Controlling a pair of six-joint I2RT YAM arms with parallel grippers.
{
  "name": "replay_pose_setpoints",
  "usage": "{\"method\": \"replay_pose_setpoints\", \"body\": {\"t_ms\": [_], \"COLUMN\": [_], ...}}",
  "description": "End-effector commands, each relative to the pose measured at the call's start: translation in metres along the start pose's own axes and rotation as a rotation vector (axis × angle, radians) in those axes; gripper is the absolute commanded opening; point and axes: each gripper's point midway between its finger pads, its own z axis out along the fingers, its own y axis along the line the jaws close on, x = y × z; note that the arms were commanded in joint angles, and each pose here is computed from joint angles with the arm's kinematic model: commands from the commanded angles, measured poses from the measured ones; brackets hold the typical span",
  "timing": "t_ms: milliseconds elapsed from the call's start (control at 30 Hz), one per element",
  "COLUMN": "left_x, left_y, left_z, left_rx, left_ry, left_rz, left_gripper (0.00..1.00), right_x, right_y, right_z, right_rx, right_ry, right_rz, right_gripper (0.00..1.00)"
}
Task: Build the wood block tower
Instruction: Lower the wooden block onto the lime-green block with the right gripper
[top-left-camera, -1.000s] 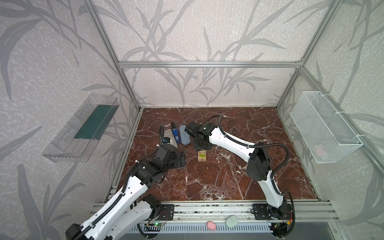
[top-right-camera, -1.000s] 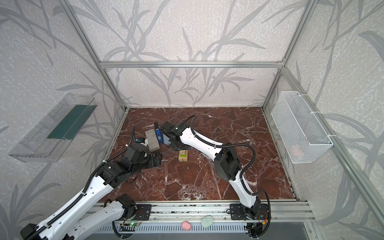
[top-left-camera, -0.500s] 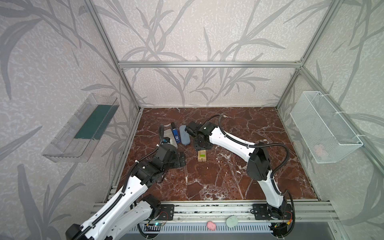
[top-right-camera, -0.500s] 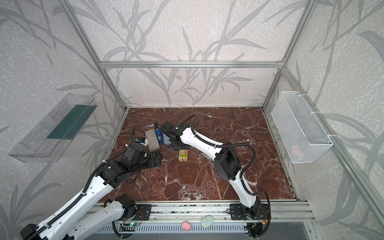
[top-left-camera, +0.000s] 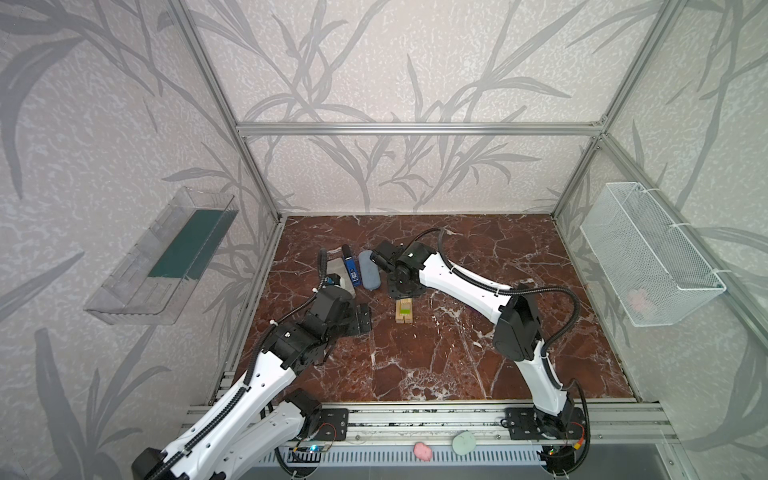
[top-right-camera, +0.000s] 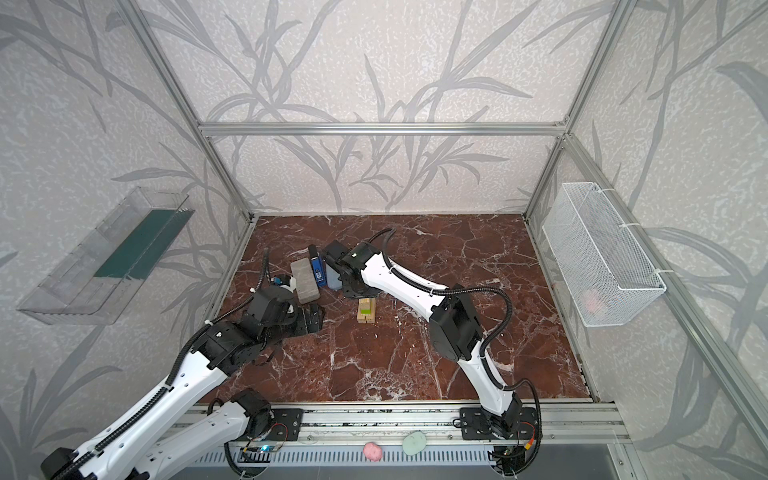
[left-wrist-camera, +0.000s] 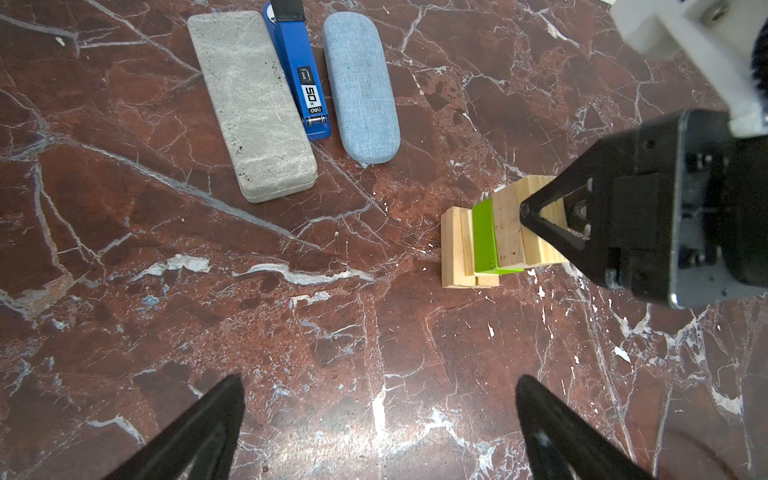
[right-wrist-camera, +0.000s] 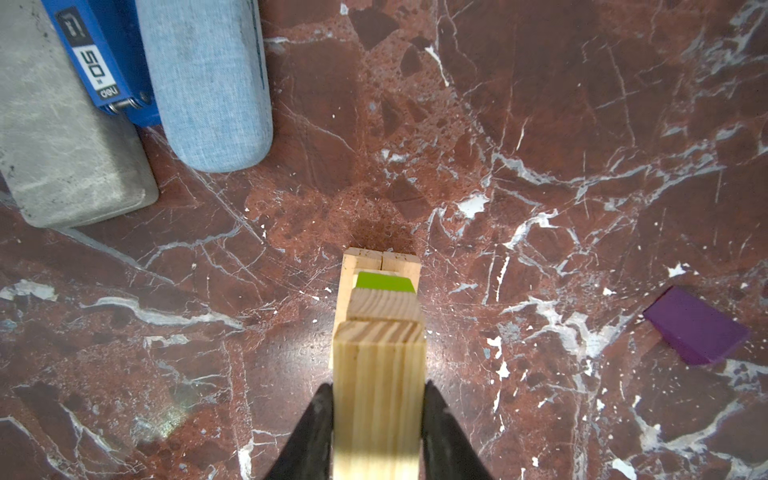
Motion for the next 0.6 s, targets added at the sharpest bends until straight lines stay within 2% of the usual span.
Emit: {"method": "replay_pose_setpoints", "body": {"t_ms": [0,433,567], "left_x": [-0.0014,-0.0015,-0.0014], "left_y": [0.0009,0.0004,0.0004], "left_z": [0.0003,0.0009,0.0005], "left_rx": [-0.003,0.000,0.001], "left_ry": [-0.005,-0.003,-0.002], "left_rz": [-0.011,-0.015,-0.015], "left_gripper": [0.99,0.99,1.00], "right_x": [-0.0047,-0.0037,-0.0032], "right_y": [-0.0016,-0.0016,-0.0020], "right_z": [0.0005,0.0029,0.0031], "right_rx": [0.010,0.008,0.009], "right_ry": [-0.005,0.005,0.006], "right_rz": [0.004,0.013,0.015], "right_gripper": [0.34,0.32,0.34]}}
